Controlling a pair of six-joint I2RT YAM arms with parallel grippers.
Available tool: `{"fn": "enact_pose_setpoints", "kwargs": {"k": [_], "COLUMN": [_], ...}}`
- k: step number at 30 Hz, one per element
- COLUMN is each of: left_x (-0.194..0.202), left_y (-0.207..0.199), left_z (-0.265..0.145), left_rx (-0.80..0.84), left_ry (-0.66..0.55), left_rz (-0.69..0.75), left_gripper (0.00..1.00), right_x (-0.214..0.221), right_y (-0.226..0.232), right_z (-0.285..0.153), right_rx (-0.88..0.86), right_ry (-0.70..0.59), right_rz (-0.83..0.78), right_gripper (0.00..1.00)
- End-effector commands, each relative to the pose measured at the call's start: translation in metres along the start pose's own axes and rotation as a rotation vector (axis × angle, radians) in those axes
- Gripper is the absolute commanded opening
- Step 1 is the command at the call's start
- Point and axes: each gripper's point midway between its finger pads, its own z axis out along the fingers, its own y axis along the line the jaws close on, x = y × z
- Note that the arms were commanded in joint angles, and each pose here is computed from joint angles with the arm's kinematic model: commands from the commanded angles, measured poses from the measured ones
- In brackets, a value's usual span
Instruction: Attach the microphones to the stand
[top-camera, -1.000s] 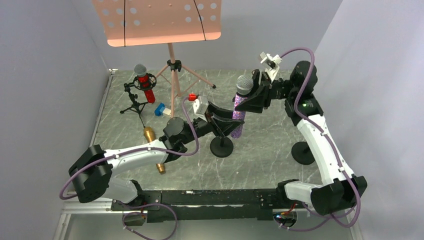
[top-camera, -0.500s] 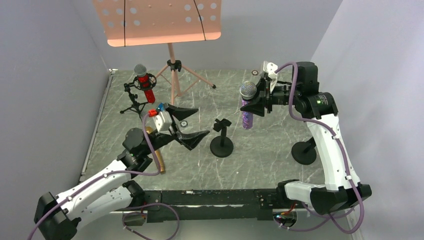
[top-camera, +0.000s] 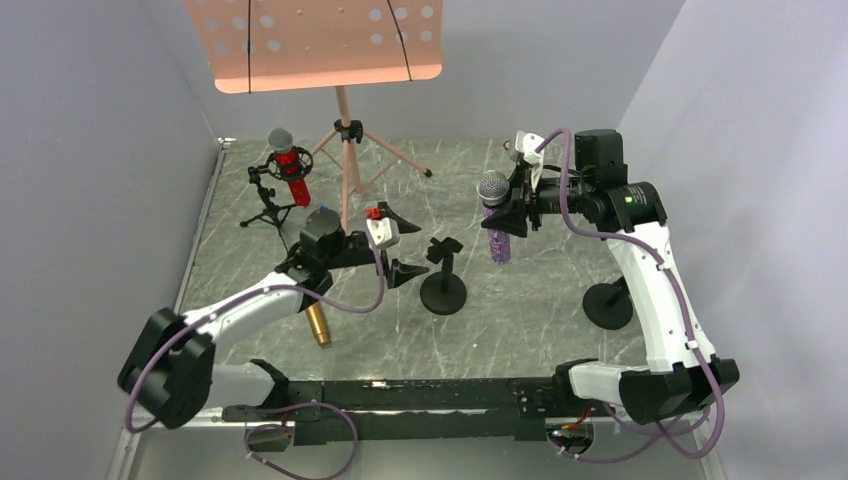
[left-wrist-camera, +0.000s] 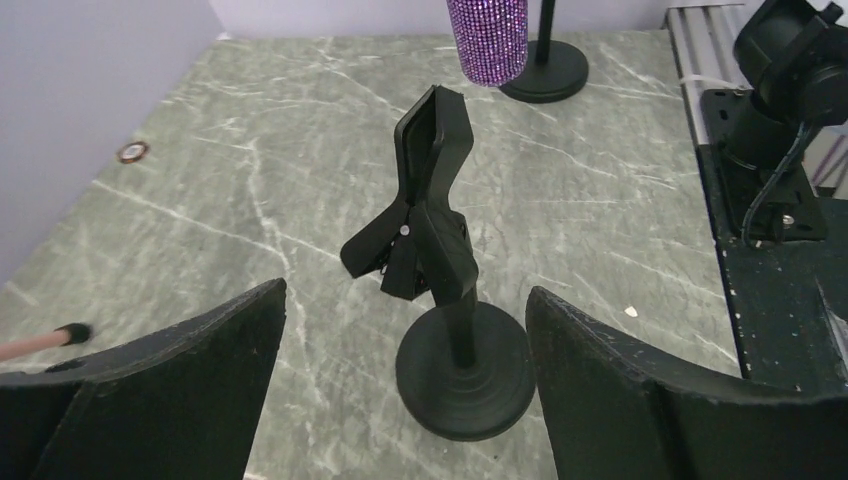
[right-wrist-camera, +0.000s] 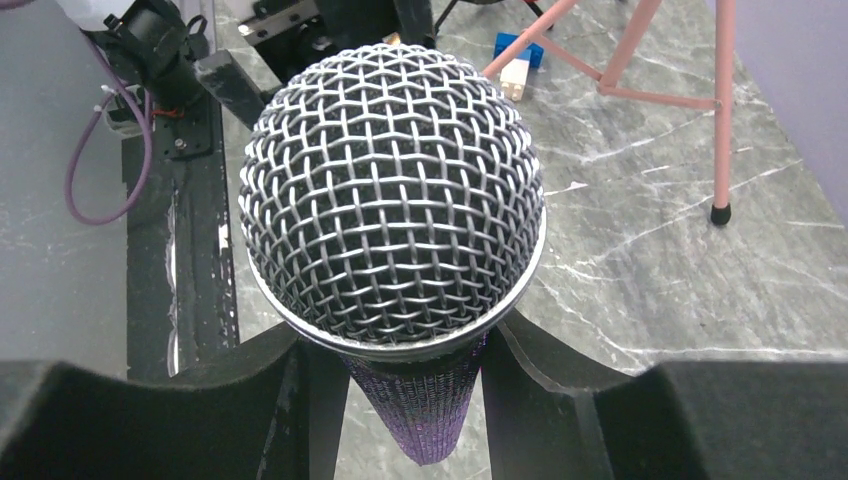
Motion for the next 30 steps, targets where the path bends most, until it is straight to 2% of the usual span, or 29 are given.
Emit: {"fn": "enact_pose_setpoints", "kwargs": {"k": [1, 8, 13, 19, 24, 27, 30], "left_x": [-0.034, -0.025, -0.011, -0.003, 0.000, 0.002, 0.006], "left_y": [-0.004, 0.004, -0.002, -0.005, -0.008, -0.010, -0.010], "left_z": [0.020, 0.036, 0.044, 0.044, 0.046, 0.046, 0.043], "left_rx": [0.143, 0.151, 0.214, 0.222, 0.244, 0.264, 0.243], "left_ry": [-0.140, -0.160, -0.145, -0.147, -0.125, -0.106, -0.102], "left_rz": [0.073, 0.028, -0.034, -0.045, -0.104, -0.128, -0.119], "left_gripper": [0.94, 0.90, 0.75, 0.70, 0.55, 0.56, 0.67], "right_x": [-0.006, -0.003, -0.003, -0.003, -0.005, -0.007, -0.008], "right_y": [0.001, 0.001, 0.000, -0.001, -0.001, -0.002, -0.002], "right_z": [0.000, 0.002, 0.003, 0.004, 0.006, 0.007, 0.008], "right_rx": [-0.005, -0.014, -0.020, -0.027, -0.040, -0.043, -0.044], "right_ry": [-0.021, -0.024, -0.024, -0.024, -0.025, -0.022, -0.019], "right_rz": [-0.053, -0.046, -0.042, -0.036, -0.032, -0.034, -0.035], "right_gripper": [0.00, 0.00, 0.00, 0.00, 0.00, 0.00, 0.00]}}
